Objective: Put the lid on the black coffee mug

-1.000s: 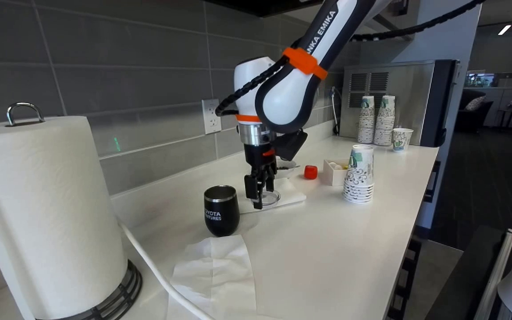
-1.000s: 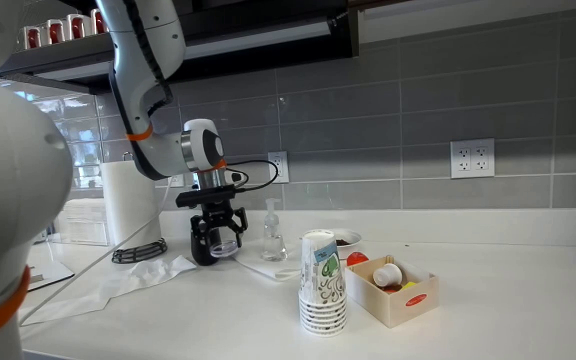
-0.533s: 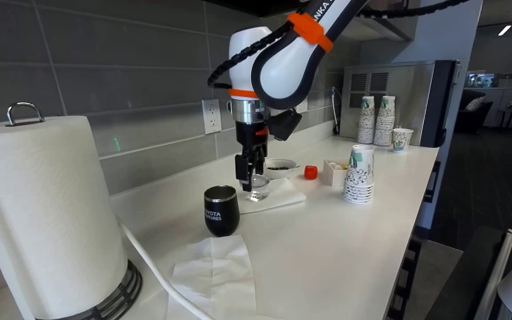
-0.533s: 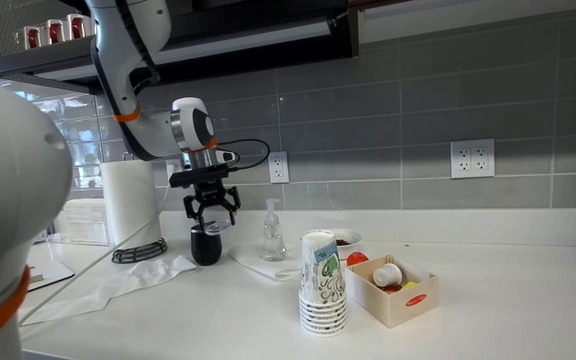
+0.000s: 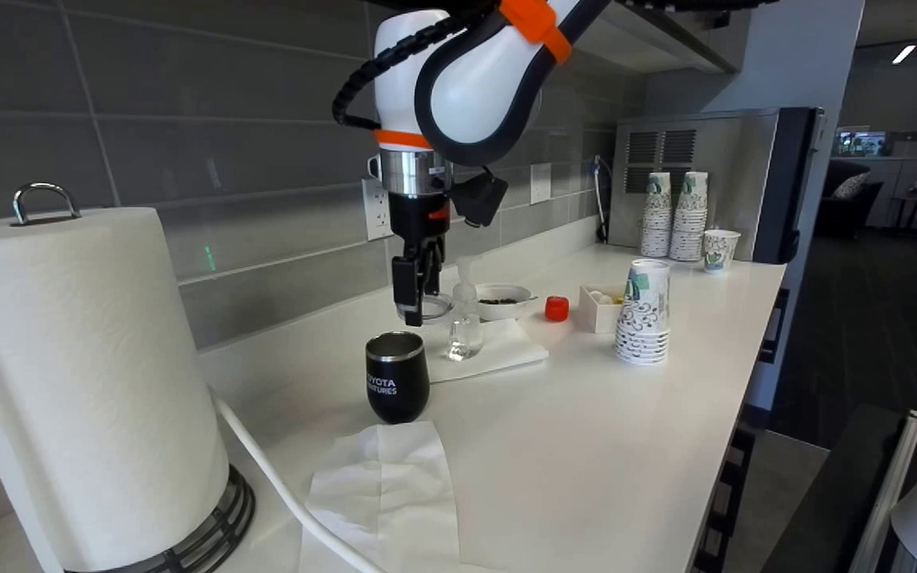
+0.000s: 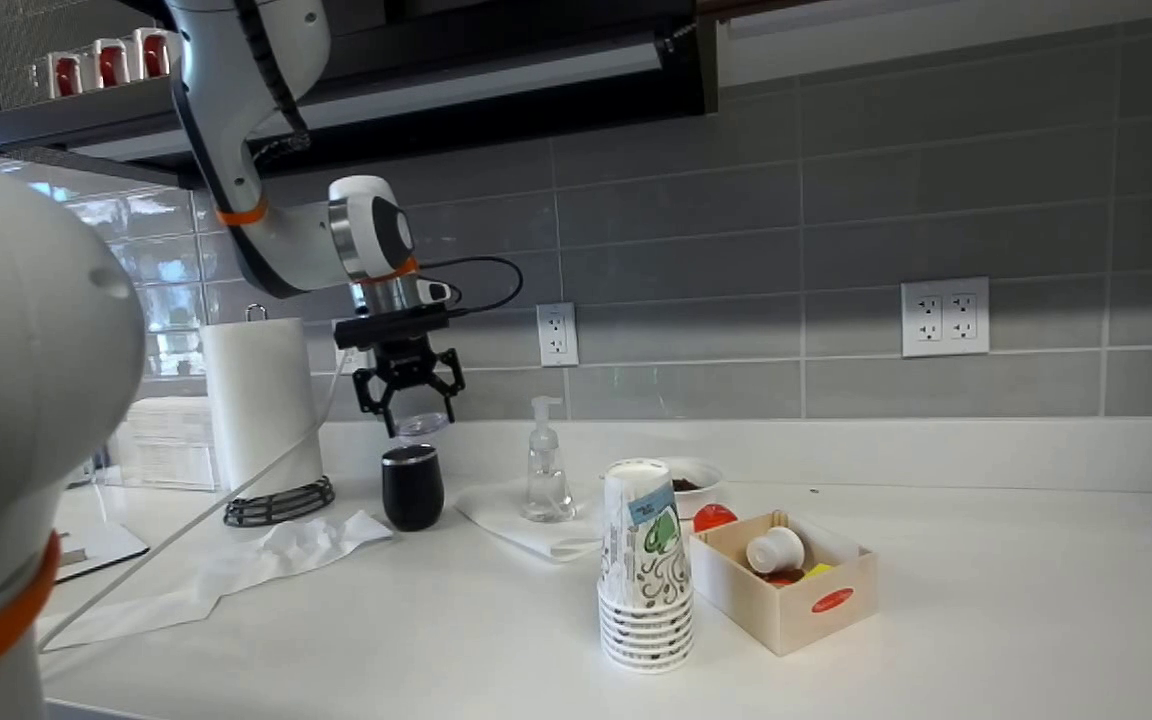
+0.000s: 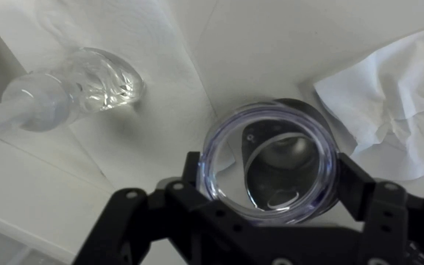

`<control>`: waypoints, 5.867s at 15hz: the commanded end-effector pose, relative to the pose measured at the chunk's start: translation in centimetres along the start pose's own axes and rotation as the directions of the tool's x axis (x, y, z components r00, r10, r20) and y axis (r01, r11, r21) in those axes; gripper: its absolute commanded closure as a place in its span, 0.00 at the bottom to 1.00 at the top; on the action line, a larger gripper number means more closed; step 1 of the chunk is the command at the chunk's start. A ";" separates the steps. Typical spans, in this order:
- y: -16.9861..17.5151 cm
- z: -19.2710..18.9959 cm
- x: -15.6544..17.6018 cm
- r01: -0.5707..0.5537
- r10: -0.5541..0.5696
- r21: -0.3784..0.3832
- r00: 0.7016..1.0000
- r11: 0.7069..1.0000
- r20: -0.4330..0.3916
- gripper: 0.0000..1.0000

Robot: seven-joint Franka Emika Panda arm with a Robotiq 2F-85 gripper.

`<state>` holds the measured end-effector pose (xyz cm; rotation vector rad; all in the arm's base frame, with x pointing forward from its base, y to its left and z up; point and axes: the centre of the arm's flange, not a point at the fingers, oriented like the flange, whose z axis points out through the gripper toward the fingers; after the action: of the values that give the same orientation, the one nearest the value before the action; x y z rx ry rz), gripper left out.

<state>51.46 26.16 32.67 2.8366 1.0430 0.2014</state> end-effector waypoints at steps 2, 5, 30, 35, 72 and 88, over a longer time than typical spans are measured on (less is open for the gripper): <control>0.1 -0.1 2.2 0.074 -0.074 -0.003 0.997 0.997 0.023 0.38; -0.6 0.7 2.6 0.097 -0.097 0.005 0.994 0.995 0.049 0.38; -3.5 3.5 5.5 0.196 -0.192 -0.053 0.979 0.979 0.069 0.38; -3.3 3.1 5.3 0.193 -0.188 -0.049 0.979 0.980 0.082 0.38; -2.3 3.3 5.2 0.116 -0.120 0.038 0.986 0.992 0.115 0.38; -2.1 3.5 5.4 0.104 -0.108 0.035 0.987 0.994 0.115 0.00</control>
<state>54.10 30.96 29.07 2.7485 1.1959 0.0140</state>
